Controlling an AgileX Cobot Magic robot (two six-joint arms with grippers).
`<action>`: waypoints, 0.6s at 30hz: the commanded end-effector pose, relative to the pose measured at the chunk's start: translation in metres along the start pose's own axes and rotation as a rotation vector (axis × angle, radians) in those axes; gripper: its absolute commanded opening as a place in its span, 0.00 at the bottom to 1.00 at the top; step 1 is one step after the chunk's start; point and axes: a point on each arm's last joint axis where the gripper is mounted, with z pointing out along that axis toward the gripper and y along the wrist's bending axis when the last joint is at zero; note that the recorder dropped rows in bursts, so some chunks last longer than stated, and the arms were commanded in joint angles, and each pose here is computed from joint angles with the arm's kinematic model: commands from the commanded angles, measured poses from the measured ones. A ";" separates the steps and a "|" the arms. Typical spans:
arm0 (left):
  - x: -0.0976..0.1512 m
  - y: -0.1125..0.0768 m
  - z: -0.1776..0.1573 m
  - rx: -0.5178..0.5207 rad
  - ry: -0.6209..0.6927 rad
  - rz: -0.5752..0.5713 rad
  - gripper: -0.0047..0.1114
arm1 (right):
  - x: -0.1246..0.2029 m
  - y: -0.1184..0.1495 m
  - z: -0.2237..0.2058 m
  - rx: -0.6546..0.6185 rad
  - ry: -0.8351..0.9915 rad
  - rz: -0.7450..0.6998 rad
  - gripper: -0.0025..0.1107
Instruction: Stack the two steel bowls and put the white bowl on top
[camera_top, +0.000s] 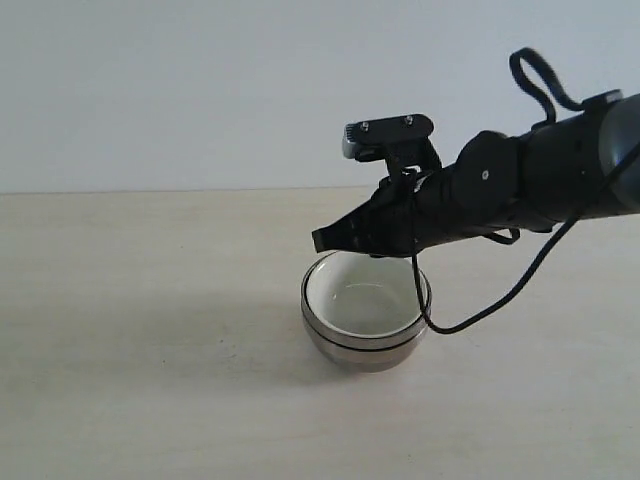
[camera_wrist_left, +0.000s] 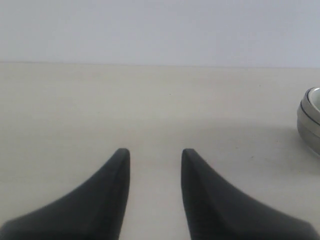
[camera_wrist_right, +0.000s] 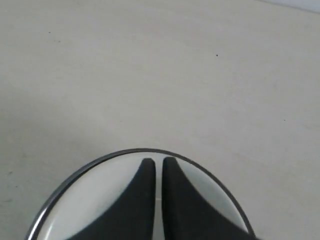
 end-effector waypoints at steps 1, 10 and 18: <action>0.001 0.000 0.000 -0.002 0.001 0.001 0.32 | 0.003 -0.007 0.014 0.038 -0.049 -0.004 0.02; 0.001 0.000 0.000 -0.002 0.001 0.001 0.32 | 0.013 -0.009 0.026 0.045 -0.020 -0.005 0.02; 0.001 0.000 0.000 -0.002 0.001 0.001 0.32 | 0.007 -0.010 0.026 0.065 -0.081 0.002 0.02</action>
